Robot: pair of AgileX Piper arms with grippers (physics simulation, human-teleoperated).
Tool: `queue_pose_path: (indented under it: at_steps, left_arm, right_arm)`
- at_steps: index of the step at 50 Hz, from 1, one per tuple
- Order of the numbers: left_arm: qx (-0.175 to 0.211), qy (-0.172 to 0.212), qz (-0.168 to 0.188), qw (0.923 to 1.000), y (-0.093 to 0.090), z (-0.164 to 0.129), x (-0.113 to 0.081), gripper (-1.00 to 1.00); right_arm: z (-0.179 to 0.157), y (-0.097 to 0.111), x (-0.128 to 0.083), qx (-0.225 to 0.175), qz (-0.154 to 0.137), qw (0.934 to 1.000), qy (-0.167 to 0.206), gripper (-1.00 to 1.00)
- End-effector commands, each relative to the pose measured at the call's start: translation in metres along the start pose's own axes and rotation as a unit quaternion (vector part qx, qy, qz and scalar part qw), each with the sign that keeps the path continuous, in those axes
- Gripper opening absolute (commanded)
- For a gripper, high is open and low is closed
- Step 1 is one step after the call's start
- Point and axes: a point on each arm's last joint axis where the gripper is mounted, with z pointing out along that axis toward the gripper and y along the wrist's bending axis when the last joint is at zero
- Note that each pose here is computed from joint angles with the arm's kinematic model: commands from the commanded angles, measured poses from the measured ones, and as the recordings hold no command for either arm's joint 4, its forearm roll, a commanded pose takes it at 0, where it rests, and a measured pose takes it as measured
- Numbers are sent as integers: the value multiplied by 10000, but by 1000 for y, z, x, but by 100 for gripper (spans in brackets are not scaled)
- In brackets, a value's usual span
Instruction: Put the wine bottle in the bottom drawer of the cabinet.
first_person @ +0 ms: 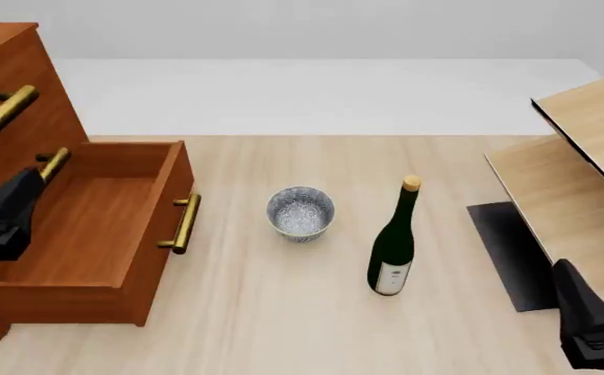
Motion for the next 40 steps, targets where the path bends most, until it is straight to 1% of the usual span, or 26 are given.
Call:
queue_pose_path:
  at_steps: [1,2,3,4,5,6,7,11,13,14,16,20,22,25,27,28,29,30,32,34,35,37,39,40]
  left_arm:
    - [338,552,-40,9979,-9,37,-11,100]
    - [387,600,-116,9974,-10,39,-12,100]
    - [426,685,-93,9967,-12,42,-12,100]
    - [407,759,-173,9961,-11,45,-12,100]
    - [419,789,-176,9958,-12,46,-12,100]
    - [499,769,-36,9958,-14,46,-13,100]
    - [541,738,23,9958,-15,44,-13,100]
    - [662,950,-4,9933,-20,53,-14,100]
    - [635,1112,-25,9918,-20,59,-13,100]
    - [680,1256,27,9897,-22,65,-9,100]
    - [675,1385,42,9881,-22,69,-7,100]
    - [672,1606,-224,9845,-24,79,-9,100]
    - [673,1616,-137,9845,-24,81,-11,100]
    - [682,1671,-113,9835,-25,86,-12,100]
    - [668,1828,77,9808,-24,92,-7,100]
    - [704,1821,121,9807,-25,92,-6,100]
    - [656,1831,-65,9809,-25,93,-8,100]
    - [626,1949,-66,9788,-24,98,-4,100]
    - [637,1950,-132,9786,-25,99,-4,100]
    - [622,2184,-243,9736,-27,105,7,100]
    - [652,2172,-252,9736,-28,103,7,100]
    - [633,2318,-347,9701,-29,106,14,100]
    - [683,2317,-285,9700,-31,105,17,100]
    - [708,2354,-310,9688,-33,105,18,100]
  right_arm:
    - [0,1,1,-65,-9,10000,37,100]
    - [0,1,1,-65,-14,10000,40,100]
    - [0,1,1,-63,-9,10000,44,100]
    - [0,1,1,-64,-16,10000,50,100]
    - [0,1,1,-65,-14,10000,53,100]
    - [0,1,1,-64,-6,10000,58,100]
    - [0,1,1,-70,-4,10000,62,100]
    - [0,1,1,-70,2,9999,76,100]
    - [0,1,1,-69,15,9999,81,100]
    - [0,1,2,-70,18,9999,83,100]
    - [0,1,2,-72,19,9999,92,100]
    - [1,1,2,-76,11,9999,99,100]
    - [0,1,2,-75,0,9999,98,100]
    - [0,1,2,-73,4,9999,101,100]
    - [0,1,2,-81,1,9999,111,100]
    - [0,1,2,-83,2,9999,113,100]
    - [0,1,2,-85,1,9999,116,100]
    - [0,1,2,-88,0,9999,118,100]
    - [1,1,3,-95,-41,9998,143,100]
    - [1,1,3,-98,-24,9998,146,100]
    - [1,1,3,-100,-30,9998,151,100]
    - [1,1,3,-101,-17,9998,155,100]
    - [1,1,3,-113,-10,9998,155,100]
    - [1,1,3,-112,-2,9998,154,100]
